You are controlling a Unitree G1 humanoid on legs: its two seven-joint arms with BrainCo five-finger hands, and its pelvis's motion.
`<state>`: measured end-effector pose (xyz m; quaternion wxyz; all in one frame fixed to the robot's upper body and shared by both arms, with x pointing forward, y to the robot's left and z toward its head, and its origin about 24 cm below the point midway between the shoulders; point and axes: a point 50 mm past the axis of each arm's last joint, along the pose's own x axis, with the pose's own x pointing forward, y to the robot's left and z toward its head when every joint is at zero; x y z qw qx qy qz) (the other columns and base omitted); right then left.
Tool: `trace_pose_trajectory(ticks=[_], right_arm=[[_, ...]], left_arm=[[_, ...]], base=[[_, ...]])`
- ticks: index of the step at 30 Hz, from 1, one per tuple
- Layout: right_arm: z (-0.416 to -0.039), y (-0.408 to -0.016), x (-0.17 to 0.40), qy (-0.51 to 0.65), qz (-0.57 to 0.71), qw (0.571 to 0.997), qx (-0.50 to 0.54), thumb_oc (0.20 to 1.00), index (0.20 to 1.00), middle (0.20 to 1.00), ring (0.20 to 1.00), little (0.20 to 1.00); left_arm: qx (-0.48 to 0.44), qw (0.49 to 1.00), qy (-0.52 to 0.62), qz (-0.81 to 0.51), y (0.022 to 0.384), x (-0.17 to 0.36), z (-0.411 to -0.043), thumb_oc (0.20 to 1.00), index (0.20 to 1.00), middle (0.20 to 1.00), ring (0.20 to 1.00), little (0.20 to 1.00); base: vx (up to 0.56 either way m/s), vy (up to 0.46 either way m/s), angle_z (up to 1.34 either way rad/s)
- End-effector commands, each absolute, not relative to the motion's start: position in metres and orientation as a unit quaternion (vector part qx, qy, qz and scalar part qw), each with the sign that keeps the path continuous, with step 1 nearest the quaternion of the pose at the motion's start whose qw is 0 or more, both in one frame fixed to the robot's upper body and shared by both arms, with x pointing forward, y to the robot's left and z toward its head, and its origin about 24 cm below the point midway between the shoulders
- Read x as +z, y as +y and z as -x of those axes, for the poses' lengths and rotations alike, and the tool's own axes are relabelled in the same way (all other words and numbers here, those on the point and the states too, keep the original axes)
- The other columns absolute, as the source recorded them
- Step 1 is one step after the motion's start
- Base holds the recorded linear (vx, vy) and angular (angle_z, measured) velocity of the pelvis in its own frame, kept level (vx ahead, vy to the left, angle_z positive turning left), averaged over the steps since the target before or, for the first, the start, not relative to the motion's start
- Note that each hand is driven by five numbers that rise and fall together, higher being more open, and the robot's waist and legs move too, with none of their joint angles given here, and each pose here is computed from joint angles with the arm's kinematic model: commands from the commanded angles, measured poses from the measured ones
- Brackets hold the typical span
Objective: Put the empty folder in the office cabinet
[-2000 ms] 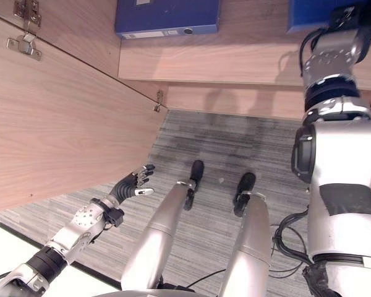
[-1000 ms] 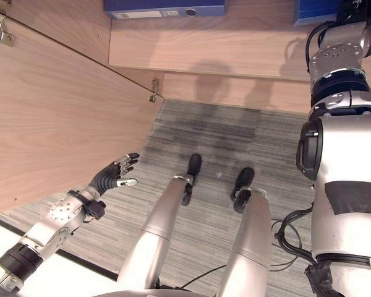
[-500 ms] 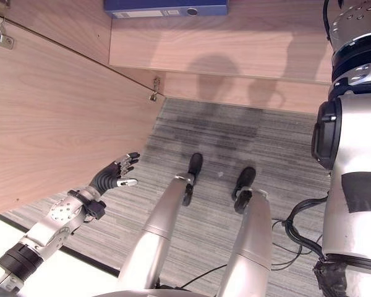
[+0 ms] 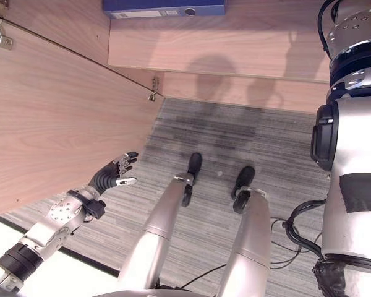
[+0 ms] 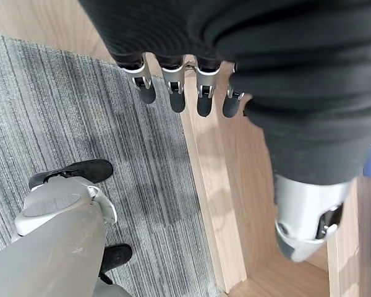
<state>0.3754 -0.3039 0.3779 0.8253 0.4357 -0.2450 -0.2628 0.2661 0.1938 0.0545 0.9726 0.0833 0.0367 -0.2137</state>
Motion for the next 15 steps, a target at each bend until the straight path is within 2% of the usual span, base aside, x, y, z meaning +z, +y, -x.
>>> trace_pose_trajectory(ticks=[1, 7, 15], right_arm=[[-0.381, -0.315, 0.342, -0.217, -0.423, 0.83, -0.293, 1.0, 1.0, 1.0, 1.0, 1.0], [-0.393, -0.312, 0.278, -0.124, -0.454, 0.818, -0.33, 1.0, 1.0, 1.0, 1.0, 1.0], [-0.39, -0.321, 0.258, -0.12, -0.47, 0.81, -0.331, 1.0, 1.0, 1.0, 1.0, 1.0]], left_arm=[[-0.182, 0.98, 0.017, -0.08, 0.213, 0.065, -0.262, 1.0, 1.0, 1.0, 1.0, 1.0], [-0.179, 0.981, 0.007, -0.078, 0.207, 0.065, -0.265, 1.0, 1.0, 1.0, 1.0, 1.0], [-0.175, 0.983, 0.006, -0.054, 0.207, 0.063, -0.265, 1.0, 1.0, 1.0, 1.0, 1.0]], base=[[0.0, 0.0, 0.0], [0.0, 0.0, 0.0], [0.0, 0.002, -0.01]])
